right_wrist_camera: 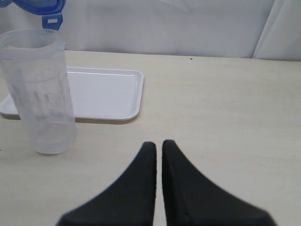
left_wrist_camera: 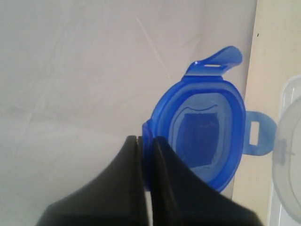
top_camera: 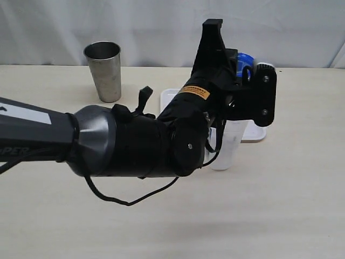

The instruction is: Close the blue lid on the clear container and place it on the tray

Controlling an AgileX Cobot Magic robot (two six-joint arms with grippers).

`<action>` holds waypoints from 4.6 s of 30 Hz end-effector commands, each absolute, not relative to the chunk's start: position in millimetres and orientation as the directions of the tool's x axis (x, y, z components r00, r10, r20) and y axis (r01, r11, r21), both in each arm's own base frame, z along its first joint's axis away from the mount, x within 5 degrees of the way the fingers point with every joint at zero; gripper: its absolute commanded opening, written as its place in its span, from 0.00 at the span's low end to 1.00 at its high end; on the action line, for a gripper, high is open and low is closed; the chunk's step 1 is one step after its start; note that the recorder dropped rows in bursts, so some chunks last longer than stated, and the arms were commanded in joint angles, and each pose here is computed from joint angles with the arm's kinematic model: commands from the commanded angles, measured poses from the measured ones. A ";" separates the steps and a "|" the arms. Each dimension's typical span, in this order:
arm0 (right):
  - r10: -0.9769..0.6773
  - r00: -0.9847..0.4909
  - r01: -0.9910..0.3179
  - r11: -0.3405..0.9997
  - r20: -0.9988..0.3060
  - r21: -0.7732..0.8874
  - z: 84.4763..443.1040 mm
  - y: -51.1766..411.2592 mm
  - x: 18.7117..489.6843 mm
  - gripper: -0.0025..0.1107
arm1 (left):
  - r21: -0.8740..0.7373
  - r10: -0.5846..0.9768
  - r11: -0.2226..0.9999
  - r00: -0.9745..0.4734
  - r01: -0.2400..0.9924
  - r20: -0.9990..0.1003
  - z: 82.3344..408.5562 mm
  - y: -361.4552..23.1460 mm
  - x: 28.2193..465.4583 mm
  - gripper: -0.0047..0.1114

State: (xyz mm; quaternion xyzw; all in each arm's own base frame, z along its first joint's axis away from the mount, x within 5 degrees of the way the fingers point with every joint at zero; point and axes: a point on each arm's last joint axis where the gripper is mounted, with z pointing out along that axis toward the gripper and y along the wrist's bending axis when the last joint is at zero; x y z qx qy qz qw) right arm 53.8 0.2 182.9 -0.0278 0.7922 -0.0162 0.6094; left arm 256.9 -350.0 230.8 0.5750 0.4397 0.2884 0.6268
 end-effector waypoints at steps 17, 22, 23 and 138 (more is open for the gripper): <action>-0.070 -0.251 -0.021 0.998 -0.965 -0.067 182.3 -0.2 53.5 0.06 | 0.973 0.890 0.171 0.400 0.155 -0.220 228.2 -350.2 249.1 0.04; -0.070 -0.251 -0.021 0.998 -0.965 -0.067 182.3 -0.2 53.5 0.06 | 0.972 0.891 0.170 0.396 0.164 -0.222 227.3 -351.5 246.3 0.04; -0.070 -0.251 -0.021 0.998 -0.965 -0.067 182.3 -0.2 53.5 0.06 | 0.972 0.890 0.167 0.400 0.163 -0.220 227.3 -352.6 244.7 0.04; -0.070 -0.251 -0.021 0.998 -0.965 -0.067 182.3 -0.2 53.5 0.06 | 0.925 0.812 0.341 0.444 0.167 -0.379 228.3 -346.4 266.3 0.04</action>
